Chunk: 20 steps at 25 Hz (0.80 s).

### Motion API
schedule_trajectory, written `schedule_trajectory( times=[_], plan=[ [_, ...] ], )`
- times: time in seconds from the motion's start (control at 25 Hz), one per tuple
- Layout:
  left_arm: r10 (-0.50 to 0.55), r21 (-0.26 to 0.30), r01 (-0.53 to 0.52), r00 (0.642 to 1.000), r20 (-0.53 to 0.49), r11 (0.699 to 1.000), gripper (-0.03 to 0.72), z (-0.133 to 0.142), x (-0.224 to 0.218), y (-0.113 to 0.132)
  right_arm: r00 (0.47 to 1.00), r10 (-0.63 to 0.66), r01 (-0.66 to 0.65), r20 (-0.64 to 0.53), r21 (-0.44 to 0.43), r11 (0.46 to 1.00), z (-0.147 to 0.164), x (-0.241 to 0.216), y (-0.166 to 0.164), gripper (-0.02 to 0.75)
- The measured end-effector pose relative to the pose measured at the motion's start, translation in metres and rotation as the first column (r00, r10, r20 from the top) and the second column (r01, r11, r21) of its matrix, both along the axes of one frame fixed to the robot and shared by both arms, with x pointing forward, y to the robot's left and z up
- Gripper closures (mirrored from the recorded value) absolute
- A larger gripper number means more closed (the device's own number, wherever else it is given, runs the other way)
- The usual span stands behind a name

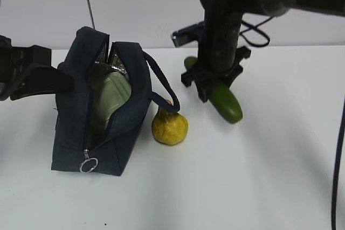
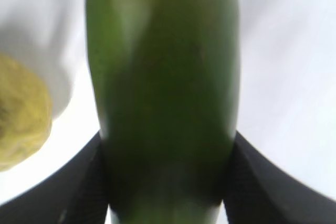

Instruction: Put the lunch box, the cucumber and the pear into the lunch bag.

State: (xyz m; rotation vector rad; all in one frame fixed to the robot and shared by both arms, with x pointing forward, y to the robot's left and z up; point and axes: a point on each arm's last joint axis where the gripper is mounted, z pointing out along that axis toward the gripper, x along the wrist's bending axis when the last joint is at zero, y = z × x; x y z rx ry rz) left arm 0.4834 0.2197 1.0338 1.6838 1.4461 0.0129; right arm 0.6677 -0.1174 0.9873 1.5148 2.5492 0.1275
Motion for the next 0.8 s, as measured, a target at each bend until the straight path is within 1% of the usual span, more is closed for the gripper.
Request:
schedule_trajectory(
  times=[0.08, 0.16, 0.24, 0.32, 0.44, 0.52, 0.6, 0.68, 0.8],
  plan=[
    [0.0, 0.0, 0.0, 1.0, 0.0, 1.0, 0.703, 0.0, 0.0, 0.0, 0.996, -0.004, 0.002, 0.094, 0.016, 1.0, 0.033, 0.003, -0.002, 0.322],
    [-0.002, 0.0, 0.002, 1.0, -0.001, 1.0, 0.703, 0.0, 0.0, 0.0, 0.985, -0.011, 0.0, 0.173, 0.063, 0.998, 0.065, 0.002, -0.001, 0.322],
    [-0.002, 0.0, 0.002, 1.0, -0.001, 1.0, 0.703, 0.0, 0.0, 0.0, 0.974, -0.019, -0.015, 0.225, 0.148, 0.989, 0.093, 0.001, 0.004, 0.325],
    [-0.003, -0.001, 0.003, 1.0, -0.002, 1.0, 0.703, 0.0, 0.0, 0.0, 0.97, -0.018, -0.043, 0.244, 0.242, 0.969, 0.112, -0.003, 0.01, 0.325],
    [-0.003, 0.0, 0.003, 1.0, -0.002, 1.0, 0.703, 0.0, 0.0, 0.0, 0.98, 0.023, -0.102, 0.199, 0.397, 0.912, 0.122, -0.011, 0.025, 0.325],
    [-0.003, 0.0, 0.003, 1.0, -0.002, 1.0, 0.703, 0.0, 0.0, 0.0, 0.985, 0.069, -0.141, 0.16, 0.503, 0.853, 0.125, -0.016, 0.036, 0.325],
    [-0.002, 0.0, 0.002, 1.0, -0.002, 1.0, 0.703, 0.0, 0.0, 0.0, 0.986, 0.107, -0.164, 0.131, 0.584, 0.795, 0.124, -0.018, 0.045, 0.325],
    [-0.002, 0.0, 0.002, 1.0, -0.003, 1.0, 0.703, 0.0, 0.0, 0.0, 0.986, 0.138, -0.168, 0.097, 0.653, 0.738, 0.117, -0.017, 0.054, 0.325],
    [-0.001, 0.0, 0.001, 1.0, -0.002, 1.0, 0.703, 0.0, 0.0, 0.0, 0.983, 0.179, -0.142, 0.034, 0.757, 0.638, 0.102, -0.013, 0.068, 0.325]
  ],
)
